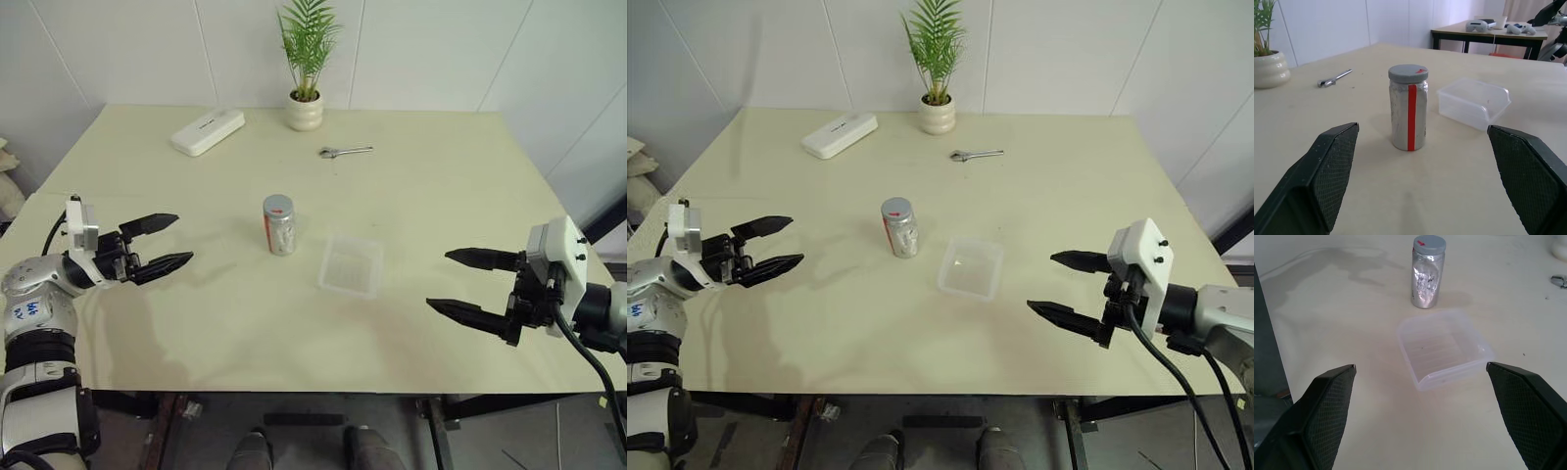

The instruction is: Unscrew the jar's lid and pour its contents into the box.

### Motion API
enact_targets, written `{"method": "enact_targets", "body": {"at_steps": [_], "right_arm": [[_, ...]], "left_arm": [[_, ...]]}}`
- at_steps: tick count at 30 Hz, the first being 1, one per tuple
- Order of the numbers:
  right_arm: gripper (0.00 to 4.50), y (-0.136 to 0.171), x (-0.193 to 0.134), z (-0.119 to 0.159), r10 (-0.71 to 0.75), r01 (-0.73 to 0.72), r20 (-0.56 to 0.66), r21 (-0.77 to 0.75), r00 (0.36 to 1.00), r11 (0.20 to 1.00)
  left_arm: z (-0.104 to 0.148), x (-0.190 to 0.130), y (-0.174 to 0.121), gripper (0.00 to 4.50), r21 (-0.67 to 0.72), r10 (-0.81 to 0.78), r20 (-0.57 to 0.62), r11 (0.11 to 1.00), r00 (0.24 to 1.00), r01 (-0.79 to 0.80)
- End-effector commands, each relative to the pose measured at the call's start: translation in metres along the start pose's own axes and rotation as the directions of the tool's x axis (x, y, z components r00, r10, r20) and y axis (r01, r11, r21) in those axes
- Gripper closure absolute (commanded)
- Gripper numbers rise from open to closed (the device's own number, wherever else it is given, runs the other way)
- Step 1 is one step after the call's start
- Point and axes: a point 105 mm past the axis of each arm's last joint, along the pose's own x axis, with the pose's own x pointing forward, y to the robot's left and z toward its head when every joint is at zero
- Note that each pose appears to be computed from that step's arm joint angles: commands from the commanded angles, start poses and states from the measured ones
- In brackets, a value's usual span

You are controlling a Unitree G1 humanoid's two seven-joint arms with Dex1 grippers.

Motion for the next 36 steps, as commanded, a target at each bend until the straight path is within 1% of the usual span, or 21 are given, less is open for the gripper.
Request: {"method": "enact_targets", "body": {"at_steps": [1,5,11,16,19,22,24,27,29,32,36], "right_arm": [[0.00,0.001,-0.008,0.013,-0.017,0.018,0.017,-0.045,1.000,0.999],[0.00,0.003,-0.007,0.010,-0.022,0.023,0.014,-0.037,1.000,0.999],[0.00,0.003,-0.001,0.016,0.010,-0.009,0.022,-0.054,1.000,0.998],[0.00,0.006,0.010,0.023,0.050,-0.047,0.048,-0.067,0.998,0.997],[0.00,0.008,0.018,0.021,0.101,-0.098,0.057,-0.068,0.993,0.993],[0.00,0.013,0.024,0.022,0.157,-0.153,0.058,-0.076,0.986,0.985],[0.00,0.015,0.027,0.023,0.188,-0.183,0.056,-0.072,0.981,0.980],[0.00,0.016,0.030,0.023,0.207,-0.203,0.052,-0.071,0.977,0.977],[0.00,0.008,0.031,0.020,0.178,-0.174,0.051,-0.076,0.983,0.982],[0.00,0.001,0.032,0.018,0.134,-0.130,0.062,-0.054,0.989,0.990],[0.00,0.003,0.030,0.015,0.113,-0.110,0.067,-0.049,0.991,0.993]], "left_arm": [[0.011,0.004,0.005,0.01,0.048,0.006,0.009,0.999,1.000,-0.007],[0.012,0.008,0.003,0.01,0.054,0.005,0.029,0.999,1.000,-0.007],[0.010,0.008,0.001,0.01,0.054,0.033,0.022,0.998,0.999,-0.034],[0.009,0.017,-0.010,0.01,0.040,0.013,0.038,0.999,0.999,-0.015],[0.001,0.033,-0.015,0.01,0.035,0.072,0.050,0.997,0.996,-0.074],[-0.003,0.053,-0.024,0.01,0.029,0.095,0.068,0.995,0.993,-0.097],[-0.006,0.065,-0.022,0.01,0.036,0.132,0.063,0.990,0.989,-0.135],[-0.006,0.071,-0.018,0.01,0.029,0.165,0.080,0.985,0.983,-0.167],[-0.011,0.080,-0.016,0.01,0.033,0.194,0.076,0.980,0.978,-0.197],[-0.016,0.093,-0.017,0.01,0.021,0.196,0.083,0.980,0.977,-0.198],[-0.021,0.105,-0.014,0.01,0.013,0.204,0.080,0.979,0.976,-0.205]]}}
